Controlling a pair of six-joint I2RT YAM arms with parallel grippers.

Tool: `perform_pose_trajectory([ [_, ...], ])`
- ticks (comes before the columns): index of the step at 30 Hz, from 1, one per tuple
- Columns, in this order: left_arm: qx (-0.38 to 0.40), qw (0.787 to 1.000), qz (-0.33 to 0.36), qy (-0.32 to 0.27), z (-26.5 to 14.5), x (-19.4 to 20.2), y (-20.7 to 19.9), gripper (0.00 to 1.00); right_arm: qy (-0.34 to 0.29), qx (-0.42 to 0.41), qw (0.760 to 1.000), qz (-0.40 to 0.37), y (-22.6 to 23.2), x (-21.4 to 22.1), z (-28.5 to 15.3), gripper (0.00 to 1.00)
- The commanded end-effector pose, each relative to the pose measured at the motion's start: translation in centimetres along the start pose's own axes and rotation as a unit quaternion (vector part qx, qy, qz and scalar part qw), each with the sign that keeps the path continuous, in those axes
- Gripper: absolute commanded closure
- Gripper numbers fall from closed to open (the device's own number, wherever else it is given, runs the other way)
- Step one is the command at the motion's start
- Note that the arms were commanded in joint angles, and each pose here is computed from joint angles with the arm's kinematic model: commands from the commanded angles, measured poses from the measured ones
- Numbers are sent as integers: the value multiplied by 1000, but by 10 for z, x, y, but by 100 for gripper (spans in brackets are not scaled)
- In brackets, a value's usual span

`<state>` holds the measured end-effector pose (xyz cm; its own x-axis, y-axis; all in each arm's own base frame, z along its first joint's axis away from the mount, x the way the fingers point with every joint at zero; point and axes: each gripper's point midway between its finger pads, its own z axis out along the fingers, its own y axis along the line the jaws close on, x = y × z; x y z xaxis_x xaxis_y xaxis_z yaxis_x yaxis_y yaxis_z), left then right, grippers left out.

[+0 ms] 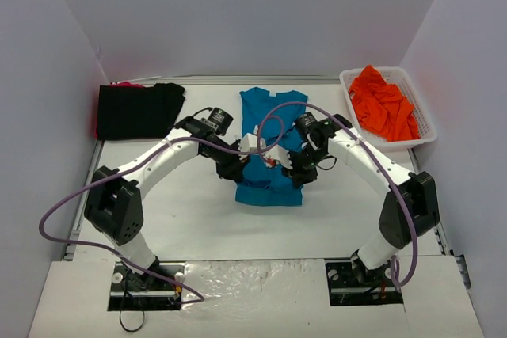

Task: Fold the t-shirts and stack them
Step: Fold the folded rectangular tshirt in 1/3 of the way

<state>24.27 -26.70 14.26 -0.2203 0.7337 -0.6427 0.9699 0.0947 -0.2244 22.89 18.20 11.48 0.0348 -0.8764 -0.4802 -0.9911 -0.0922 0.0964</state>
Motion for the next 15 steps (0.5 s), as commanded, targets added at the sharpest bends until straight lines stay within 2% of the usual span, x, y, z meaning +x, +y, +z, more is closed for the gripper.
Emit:
perform_pose_trajectory([
  [1,-42,998,39,-19,-24,-24,4,98,7,20,999,28,-17,-1,-12,100],
  [15,-134,989,56,-21,-45,-40,51,98,20,116,992,41,-82,-6,-32,100],
])
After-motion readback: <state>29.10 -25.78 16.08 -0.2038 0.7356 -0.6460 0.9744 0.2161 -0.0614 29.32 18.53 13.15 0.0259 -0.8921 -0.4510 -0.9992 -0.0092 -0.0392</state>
